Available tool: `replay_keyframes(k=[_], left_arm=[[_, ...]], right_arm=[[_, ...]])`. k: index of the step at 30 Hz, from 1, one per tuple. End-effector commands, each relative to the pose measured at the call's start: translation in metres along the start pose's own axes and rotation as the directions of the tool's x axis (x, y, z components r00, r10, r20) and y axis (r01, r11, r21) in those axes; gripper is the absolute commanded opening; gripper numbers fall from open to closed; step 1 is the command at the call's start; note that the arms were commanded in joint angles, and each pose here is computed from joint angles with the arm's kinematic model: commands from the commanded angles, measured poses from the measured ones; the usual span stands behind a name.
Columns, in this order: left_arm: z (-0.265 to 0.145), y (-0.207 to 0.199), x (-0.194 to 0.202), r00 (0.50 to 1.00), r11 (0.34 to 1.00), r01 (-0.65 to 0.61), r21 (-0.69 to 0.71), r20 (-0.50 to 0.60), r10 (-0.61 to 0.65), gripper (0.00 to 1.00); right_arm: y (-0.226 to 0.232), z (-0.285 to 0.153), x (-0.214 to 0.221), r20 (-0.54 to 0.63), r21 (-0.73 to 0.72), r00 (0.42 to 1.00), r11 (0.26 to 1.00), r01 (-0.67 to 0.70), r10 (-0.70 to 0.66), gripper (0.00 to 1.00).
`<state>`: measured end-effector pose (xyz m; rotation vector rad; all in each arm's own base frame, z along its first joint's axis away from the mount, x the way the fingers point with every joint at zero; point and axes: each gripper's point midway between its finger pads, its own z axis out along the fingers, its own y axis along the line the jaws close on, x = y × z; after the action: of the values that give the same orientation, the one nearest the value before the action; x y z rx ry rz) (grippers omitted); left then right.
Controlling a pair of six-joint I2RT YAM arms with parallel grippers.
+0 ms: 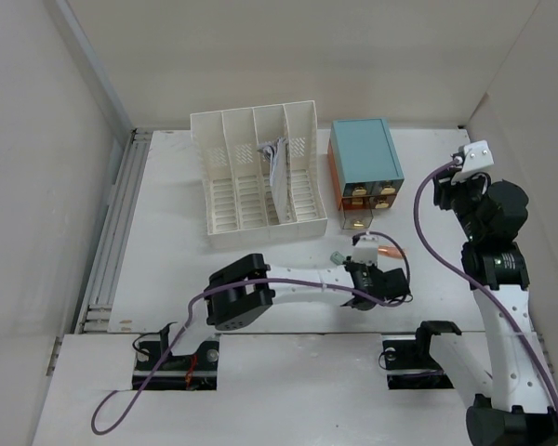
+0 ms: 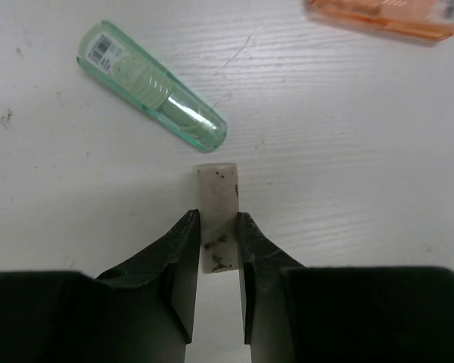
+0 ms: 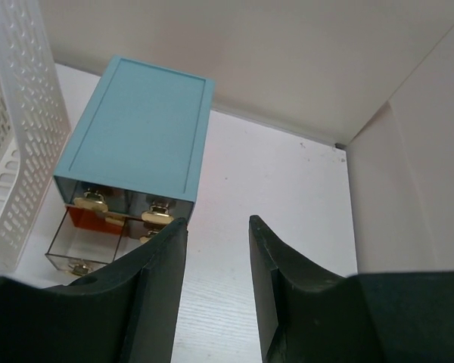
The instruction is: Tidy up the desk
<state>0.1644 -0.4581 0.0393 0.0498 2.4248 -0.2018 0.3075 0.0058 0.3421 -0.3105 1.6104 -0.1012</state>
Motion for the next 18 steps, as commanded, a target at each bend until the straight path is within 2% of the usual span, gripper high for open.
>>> replay_keyframes(k=[1, 5, 9, 13, 18], left_arm=[[-0.063, -0.014, -0.071, 0.989, 0.997, 0.023, 0.073, 0.146, -0.033, 0.00], [-0.073, -0.014, -0.131, 0.980, 0.984, 0.060, 0.170, 0.178, -0.090, 0.00], [-0.049, 0.003, -0.177, 0.972, 0.977, 0.090, 0.192, 0.195, -0.128, 0.00], [-0.032, -0.002, -0.204, 0.973, 0.967, 0.083, 0.239, 0.192, -0.131, 0.00], [-0.010, -0.008, -0.222, 0.978, 0.971, 0.021, 0.236, 0.197, -0.069, 0.00]], right_arm=[[-0.019, -0.004, -0.019, 0.075, 0.098, 0.997, 0.995, -0.013, 0.005, 0.44], [-0.022, -0.004, -0.016, 0.069, 0.122, 0.998, 0.992, -0.014, 0.006, 0.45], [-0.025, -0.004, -0.015, 0.067, 0.131, 0.998, 0.991, -0.015, 0.006, 0.45], [-0.028, -0.005, -0.014, 0.065, 0.139, 0.998, 0.990, -0.015, 0.006, 0.45], [-0.027, -0.002, -0.012, 0.056, 0.137, 0.998, 0.990, -0.015, 0.008, 0.45]])
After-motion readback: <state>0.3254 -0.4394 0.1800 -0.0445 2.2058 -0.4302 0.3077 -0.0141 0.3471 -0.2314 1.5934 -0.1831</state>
